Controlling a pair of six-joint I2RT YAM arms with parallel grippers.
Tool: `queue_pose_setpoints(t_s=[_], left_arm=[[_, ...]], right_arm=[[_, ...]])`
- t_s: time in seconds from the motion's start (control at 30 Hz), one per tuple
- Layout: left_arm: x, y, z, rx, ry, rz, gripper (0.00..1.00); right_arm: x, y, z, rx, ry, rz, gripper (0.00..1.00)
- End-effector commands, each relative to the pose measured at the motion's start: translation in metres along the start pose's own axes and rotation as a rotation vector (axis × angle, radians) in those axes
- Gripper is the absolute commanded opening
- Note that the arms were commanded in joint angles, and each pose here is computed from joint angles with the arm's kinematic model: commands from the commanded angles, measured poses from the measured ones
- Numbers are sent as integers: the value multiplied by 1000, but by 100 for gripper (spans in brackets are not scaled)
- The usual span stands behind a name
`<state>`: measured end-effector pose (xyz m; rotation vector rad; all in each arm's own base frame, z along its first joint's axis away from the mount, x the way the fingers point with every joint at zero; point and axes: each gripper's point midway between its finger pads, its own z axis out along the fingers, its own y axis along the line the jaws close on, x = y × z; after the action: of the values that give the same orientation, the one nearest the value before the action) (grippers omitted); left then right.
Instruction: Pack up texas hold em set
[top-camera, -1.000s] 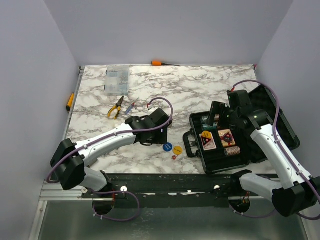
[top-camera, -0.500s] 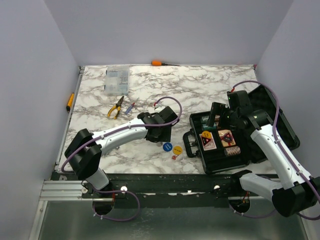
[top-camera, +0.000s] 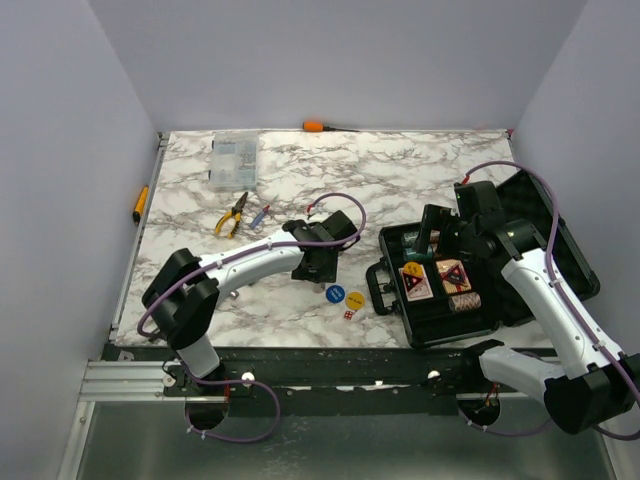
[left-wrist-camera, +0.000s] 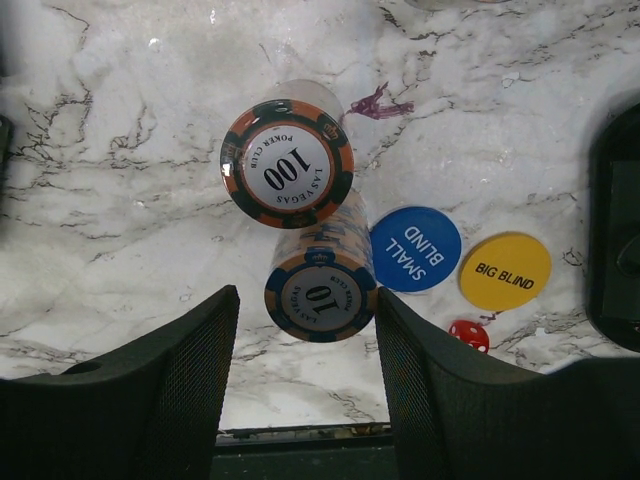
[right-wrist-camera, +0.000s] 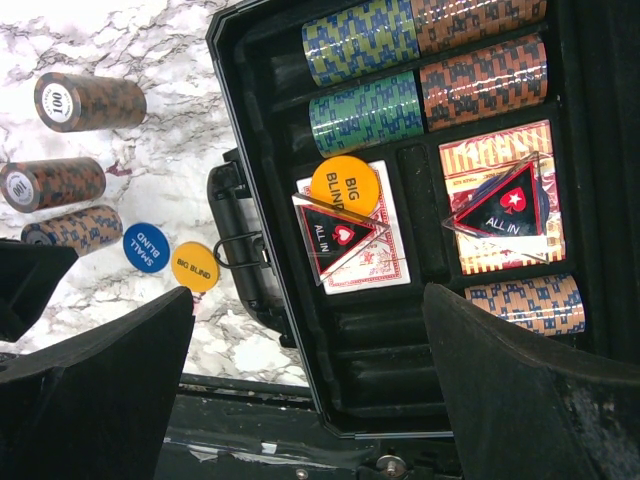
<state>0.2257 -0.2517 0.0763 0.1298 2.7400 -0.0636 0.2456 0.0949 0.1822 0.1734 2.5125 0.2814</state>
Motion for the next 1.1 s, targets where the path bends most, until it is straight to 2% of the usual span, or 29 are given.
queue_pose_setpoints(t_s=[0.0, 0.13, 0.47, 0.7, 0.9, 1.07], left_arm=[[-5, 3, 1, -19, 3, 8, 57], [-8, -1, 4, 5, 7, 17, 56], [-6, -7, 10, 31, 36, 18, 44], [3, -5, 11, 37, 54, 7, 44], [8, -4, 14, 45, 62, 12, 52], [10, -5, 17, 52, 69, 14, 45]], right_arm=[[-2, -1, -5, 9, -9, -2, 100], [-2, 0, -5, 4, -8, 2, 100], [-1, -1, -7, 8, -9, 8, 100], [0, -1, -8, 9, -13, 16, 100], [-1, -1, -9, 7, -15, 22, 100], [2, -1, -8, 4, -9, 29, 100]])
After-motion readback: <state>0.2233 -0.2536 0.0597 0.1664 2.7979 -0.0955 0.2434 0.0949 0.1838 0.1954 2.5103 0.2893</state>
